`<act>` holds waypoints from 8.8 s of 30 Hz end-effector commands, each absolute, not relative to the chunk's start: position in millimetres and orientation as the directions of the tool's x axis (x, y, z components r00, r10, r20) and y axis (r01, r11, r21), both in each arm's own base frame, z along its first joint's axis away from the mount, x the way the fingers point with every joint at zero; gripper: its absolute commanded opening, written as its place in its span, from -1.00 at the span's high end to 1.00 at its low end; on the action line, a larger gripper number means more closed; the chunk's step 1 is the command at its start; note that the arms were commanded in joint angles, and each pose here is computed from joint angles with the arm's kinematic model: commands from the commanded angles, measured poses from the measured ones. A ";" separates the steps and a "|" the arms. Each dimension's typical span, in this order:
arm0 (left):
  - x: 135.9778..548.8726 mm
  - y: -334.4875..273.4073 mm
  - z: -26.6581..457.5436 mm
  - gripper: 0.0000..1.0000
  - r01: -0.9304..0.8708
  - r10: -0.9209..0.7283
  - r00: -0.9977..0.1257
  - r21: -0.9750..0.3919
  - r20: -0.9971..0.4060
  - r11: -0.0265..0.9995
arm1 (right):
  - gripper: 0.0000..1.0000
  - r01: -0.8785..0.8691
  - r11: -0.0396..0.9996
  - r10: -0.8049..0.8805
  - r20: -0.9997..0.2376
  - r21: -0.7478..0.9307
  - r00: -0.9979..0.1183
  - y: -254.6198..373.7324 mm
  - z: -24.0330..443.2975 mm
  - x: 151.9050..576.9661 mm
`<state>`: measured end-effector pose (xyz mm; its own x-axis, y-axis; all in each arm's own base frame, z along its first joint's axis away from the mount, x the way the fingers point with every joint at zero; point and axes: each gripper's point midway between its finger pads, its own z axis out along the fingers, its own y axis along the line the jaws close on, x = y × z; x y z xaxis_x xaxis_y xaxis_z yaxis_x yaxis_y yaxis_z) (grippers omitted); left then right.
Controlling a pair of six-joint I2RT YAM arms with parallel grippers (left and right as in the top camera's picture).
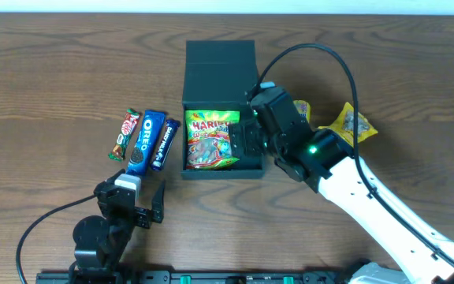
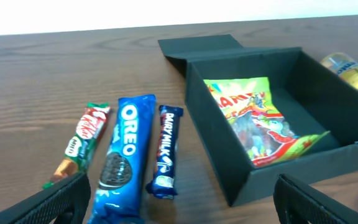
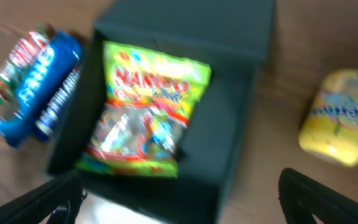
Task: Pack container
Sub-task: 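Reach left gripper to the blue Oreo pack and grasp it, then place the Oreo pack into the box beside the Haribo bag, then grasp the yellow Hacks candy bag with the right gripper, then lift the Hacks bag and lower it into the box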
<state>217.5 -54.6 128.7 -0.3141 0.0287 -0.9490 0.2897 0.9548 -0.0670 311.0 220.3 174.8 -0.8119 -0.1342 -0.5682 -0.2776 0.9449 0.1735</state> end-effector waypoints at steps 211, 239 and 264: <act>341.6 -74.3 194.9 -0.90 -0.131 -0.107 -0.722 -0.017 -0.684 0.991 | 0.76 0.226 0.879 0.419 -0.455 0.419 -0.786 65.5 186.3 363.3; 269.0 -22.4 282.5 -0.90 -0.220 -0.258 -0.532 -0.163 -0.806 0.962 | -0.27 -0.137 0.857 0.035 -0.321 0.497 -0.946 329.8 90.3 299.6; 268.8 -23.8 266.8 -0.90 -0.227 -0.247 -0.589 -0.136 -0.770 0.964 | 0.97 -0.277 0.870 -0.118 -0.374 0.407 -0.920 294.2 103.4 306.9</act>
<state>268.5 -26.0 269.0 -0.5859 -0.2387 -0.7745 -0.2116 0.9675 -0.1382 311.5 292.5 133.0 -0.9055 -0.0593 -0.4202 -0.2602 0.8597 0.4395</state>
